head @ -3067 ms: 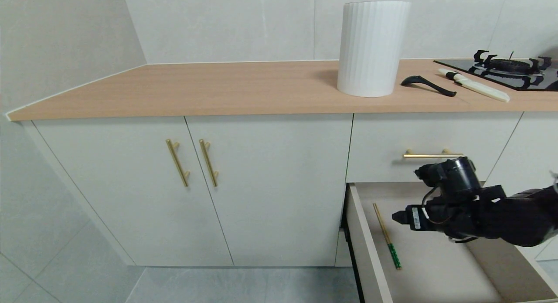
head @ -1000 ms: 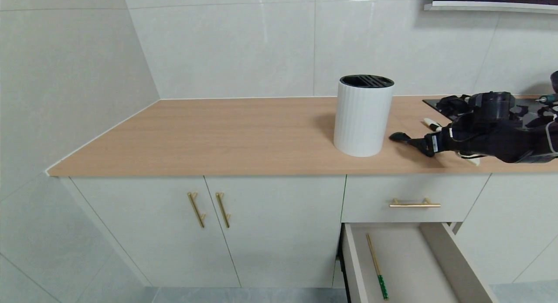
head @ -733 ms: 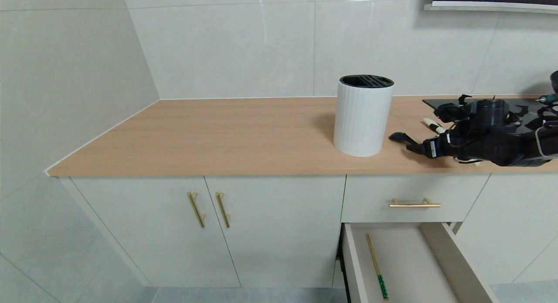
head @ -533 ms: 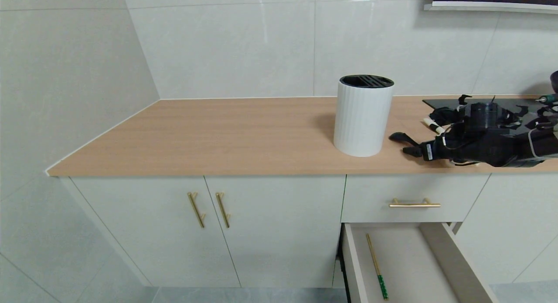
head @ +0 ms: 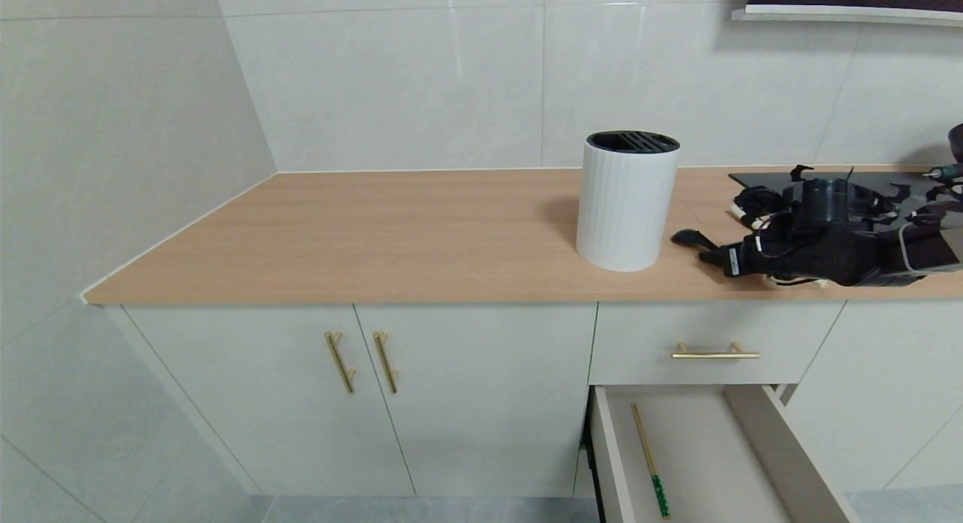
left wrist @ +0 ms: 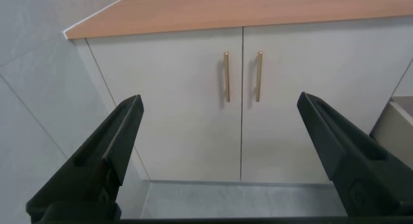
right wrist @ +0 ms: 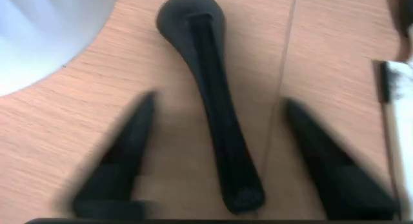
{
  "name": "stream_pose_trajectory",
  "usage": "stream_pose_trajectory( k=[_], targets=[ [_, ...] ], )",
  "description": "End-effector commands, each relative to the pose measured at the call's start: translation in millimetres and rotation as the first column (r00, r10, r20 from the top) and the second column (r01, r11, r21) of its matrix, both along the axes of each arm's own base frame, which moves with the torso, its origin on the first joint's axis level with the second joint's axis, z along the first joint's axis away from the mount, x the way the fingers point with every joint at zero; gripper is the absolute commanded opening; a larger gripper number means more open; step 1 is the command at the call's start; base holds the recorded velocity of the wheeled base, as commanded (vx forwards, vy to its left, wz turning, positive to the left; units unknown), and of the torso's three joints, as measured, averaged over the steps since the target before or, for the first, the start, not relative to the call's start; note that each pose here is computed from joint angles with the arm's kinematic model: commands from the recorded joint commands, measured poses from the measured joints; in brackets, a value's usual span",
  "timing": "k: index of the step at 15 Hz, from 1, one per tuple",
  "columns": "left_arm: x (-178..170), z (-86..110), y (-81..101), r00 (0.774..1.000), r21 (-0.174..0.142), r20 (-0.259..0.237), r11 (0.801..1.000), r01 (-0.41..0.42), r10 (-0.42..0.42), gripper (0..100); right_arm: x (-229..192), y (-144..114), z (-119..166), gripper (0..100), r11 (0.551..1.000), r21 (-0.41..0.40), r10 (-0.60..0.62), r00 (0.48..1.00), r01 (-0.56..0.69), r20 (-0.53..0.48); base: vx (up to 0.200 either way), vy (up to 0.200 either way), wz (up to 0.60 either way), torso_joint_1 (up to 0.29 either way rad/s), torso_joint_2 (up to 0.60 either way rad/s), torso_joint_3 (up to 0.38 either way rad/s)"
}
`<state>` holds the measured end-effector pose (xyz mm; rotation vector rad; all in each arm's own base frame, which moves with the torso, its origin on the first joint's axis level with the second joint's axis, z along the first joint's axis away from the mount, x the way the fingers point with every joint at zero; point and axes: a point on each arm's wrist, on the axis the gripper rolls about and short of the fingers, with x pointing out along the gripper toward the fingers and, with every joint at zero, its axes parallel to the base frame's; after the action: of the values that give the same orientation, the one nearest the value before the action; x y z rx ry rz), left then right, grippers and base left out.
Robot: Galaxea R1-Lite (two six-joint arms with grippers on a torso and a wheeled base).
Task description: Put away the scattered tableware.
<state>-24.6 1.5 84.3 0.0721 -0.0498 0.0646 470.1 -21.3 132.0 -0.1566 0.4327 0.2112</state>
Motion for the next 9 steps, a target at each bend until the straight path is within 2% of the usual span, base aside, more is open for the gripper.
stream_pose_trajectory(
  k=[1,5,6,7,9],
  targets=[
    [0,0.0,0.0,1.000,0.000,0.000,1.000,0.000,0.000,100,2,-1,-8,0,1.000,0.000,-0.003,1.000,0.003,-0.020,0.000,0.000,0.00,0.000,0.00,0.000],
    [0,0.0,0.0,1.000,0.000,0.000,1.000,0.000,0.000,100,3,-1,-6,0,1.000,0.001,-0.004,1.000,0.004,-0.014,0.000,0.000,0.00,0.000,0.00,0.000],
    [0,0.0,0.0,1.000,0.000,0.000,1.000,0.000,0.000,100,0,-1,0,0,1.000,0.024,-0.017,1.000,0.017,-0.010,0.000,0.000,0.00,0.000,0.00,0.000],
    [0,0.4,0.0,1.000,0.000,0.002,1.000,0.000,0.000,100,-5,0,11,0,0.997,0.065,-0.037,0.999,0.037,-0.013,0.000,0.000,0.00,0.000,0.00,0.000],
    [0,0.4,0.0,1.000,0.000,0.002,1.000,0.000,0.000,100,-33,2,52,0,0.985,0.148,-0.083,0.995,0.092,-0.063,0.000,0.000,0.00,0.000,0.00,0.000]
  ],
)
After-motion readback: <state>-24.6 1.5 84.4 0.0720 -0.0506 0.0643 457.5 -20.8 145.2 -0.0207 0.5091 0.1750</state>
